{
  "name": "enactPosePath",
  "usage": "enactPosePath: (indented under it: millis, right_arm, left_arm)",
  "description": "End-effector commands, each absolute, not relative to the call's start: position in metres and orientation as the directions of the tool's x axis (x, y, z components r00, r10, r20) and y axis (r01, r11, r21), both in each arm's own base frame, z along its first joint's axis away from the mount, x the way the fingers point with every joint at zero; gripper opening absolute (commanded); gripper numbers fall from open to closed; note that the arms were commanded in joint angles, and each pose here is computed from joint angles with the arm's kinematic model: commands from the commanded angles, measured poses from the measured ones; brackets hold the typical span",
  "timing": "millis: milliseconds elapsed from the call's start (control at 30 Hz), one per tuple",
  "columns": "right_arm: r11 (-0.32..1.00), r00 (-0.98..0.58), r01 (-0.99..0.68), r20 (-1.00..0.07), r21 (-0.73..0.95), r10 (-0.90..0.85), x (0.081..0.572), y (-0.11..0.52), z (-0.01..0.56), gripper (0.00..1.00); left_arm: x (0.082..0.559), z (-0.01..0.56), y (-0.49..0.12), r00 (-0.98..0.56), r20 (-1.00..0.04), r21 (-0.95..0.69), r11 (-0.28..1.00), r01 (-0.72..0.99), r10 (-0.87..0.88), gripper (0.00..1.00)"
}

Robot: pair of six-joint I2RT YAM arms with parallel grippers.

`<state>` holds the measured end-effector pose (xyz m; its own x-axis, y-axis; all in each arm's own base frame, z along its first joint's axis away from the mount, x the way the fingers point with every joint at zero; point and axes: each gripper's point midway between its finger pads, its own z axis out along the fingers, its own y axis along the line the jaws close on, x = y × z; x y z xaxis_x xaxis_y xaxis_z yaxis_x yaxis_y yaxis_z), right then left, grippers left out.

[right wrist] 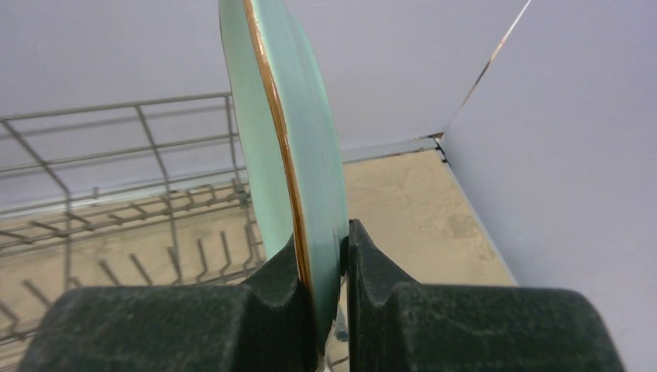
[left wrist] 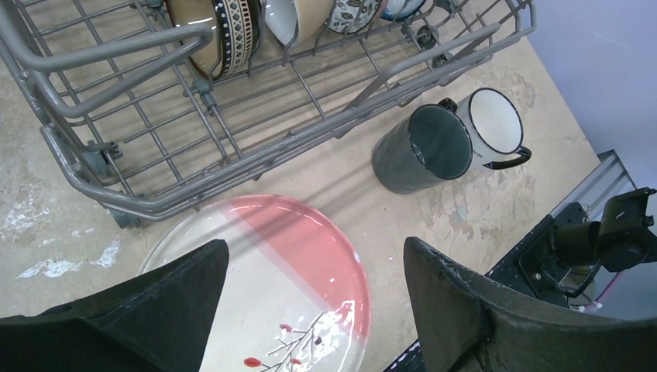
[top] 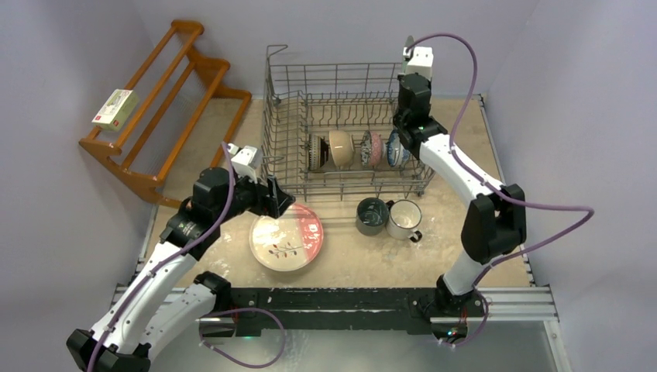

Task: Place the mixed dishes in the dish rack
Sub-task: Insert the plate into the dish rack.

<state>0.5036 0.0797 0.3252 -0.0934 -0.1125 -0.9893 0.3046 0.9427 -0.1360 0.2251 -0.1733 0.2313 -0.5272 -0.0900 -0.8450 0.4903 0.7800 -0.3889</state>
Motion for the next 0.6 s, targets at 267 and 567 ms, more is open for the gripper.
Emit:
enactPosePath:
  millis: [267, 567]
  right_arm:
    - [0.961, 0.127, 0.273, -0.989, -0.033, -0.07, 0.557, 0.054, 0.376, 0.0]
    - [0.967, 0.126, 0.25, -0.989, -0.044, -0.077, 0.57, 0.059, 0.374, 0.0]
  left_arm:
    - [0.227, 0.232, -0.172, -0.503, -0.861, -0.359, 0.785, 0.505, -0.07, 0.81]
    - [0.23, 0.227, -0.172, -0.519, -0.853, -0.359, 0.791, 0.496, -0.061, 0.81]
